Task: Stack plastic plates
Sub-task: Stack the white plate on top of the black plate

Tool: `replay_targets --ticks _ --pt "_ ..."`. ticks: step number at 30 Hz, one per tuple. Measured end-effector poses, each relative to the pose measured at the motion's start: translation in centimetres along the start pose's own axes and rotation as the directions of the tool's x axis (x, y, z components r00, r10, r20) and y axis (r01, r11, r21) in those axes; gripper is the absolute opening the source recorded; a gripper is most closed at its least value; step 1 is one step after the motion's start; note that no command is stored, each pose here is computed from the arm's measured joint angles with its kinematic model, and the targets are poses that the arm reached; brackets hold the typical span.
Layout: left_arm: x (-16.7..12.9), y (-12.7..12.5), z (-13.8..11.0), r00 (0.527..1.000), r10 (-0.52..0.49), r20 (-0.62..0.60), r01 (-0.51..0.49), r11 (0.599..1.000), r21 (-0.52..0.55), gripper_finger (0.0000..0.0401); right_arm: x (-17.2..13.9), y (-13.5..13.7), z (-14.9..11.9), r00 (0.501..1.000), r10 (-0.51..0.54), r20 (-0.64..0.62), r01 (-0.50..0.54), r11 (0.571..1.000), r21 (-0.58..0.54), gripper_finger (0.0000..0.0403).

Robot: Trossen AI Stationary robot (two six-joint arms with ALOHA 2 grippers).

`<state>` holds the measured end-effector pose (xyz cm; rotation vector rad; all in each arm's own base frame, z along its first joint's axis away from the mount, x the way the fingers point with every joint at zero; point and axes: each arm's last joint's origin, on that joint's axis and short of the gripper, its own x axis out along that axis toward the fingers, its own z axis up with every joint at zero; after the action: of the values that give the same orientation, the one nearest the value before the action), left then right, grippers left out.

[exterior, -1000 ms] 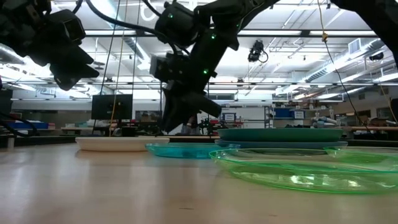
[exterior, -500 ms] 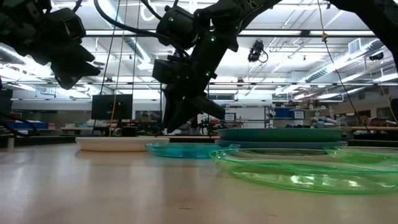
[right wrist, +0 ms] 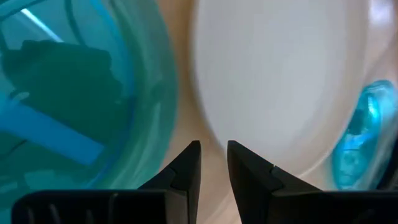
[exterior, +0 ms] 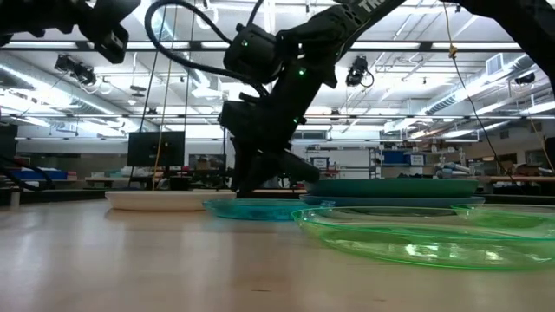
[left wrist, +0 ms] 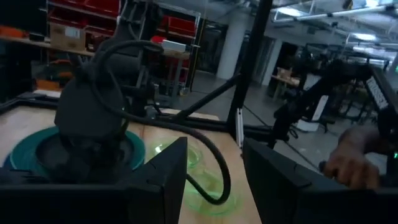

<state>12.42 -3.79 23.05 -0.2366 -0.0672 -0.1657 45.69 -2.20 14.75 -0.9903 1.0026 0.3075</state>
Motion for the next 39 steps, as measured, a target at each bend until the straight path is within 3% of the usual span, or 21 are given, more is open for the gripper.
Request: replay_targets --ticks 6,12,19,24,33,39 --pt "0.0 -0.1 0.2 1.000 -0.008 0.018 0.007 0.999 0.051 0.0162 0.0 -0.3 0.3 0.999 -0.032 0.036 0.033 0.999 -0.029 0.0089" --pt "0.0 -0.1 0.4 0.999 0.008 0.048 -0.011 0.997 0.072 0.0162 0.1 -0.4 0.3 0.994 0.000 0.105 0.004 0.999 -0.037 0.0089" --pt "-0.1 0.3 0.7 0.983 0.158 0.093 -0.162 0.986 0.033 0.0162 0.3 -0.2 -0.1 0.994 0.014 0.107 -0.011 0.999 -0.037 0.0089" --pt "-0.2 0.8 0.6 0.944 0.311 0.112 -0.311 0.950 -0.020 0.0162 0.3 -0.2 0.0 0.993 0.010 0.115 -0.008 1.000 -0.024 0.0089" --pt "0.6 1.3 -2.1 0.916 0.385 -0.111 -0.396 0.911 -0.112 0.0162 0.3 -0.3 0.1 0.986 0.023 0.164 -0.023 1.000 0.001 0.0089" --pt "1.2 1.3 -2.8 0.900 0.400 -0.173 -0.421 0.900 -0.111 0.0162 1.5 0.5 1.0 0.984 0.013 0.180 -0.009 1.000 -0.020 0.0089"
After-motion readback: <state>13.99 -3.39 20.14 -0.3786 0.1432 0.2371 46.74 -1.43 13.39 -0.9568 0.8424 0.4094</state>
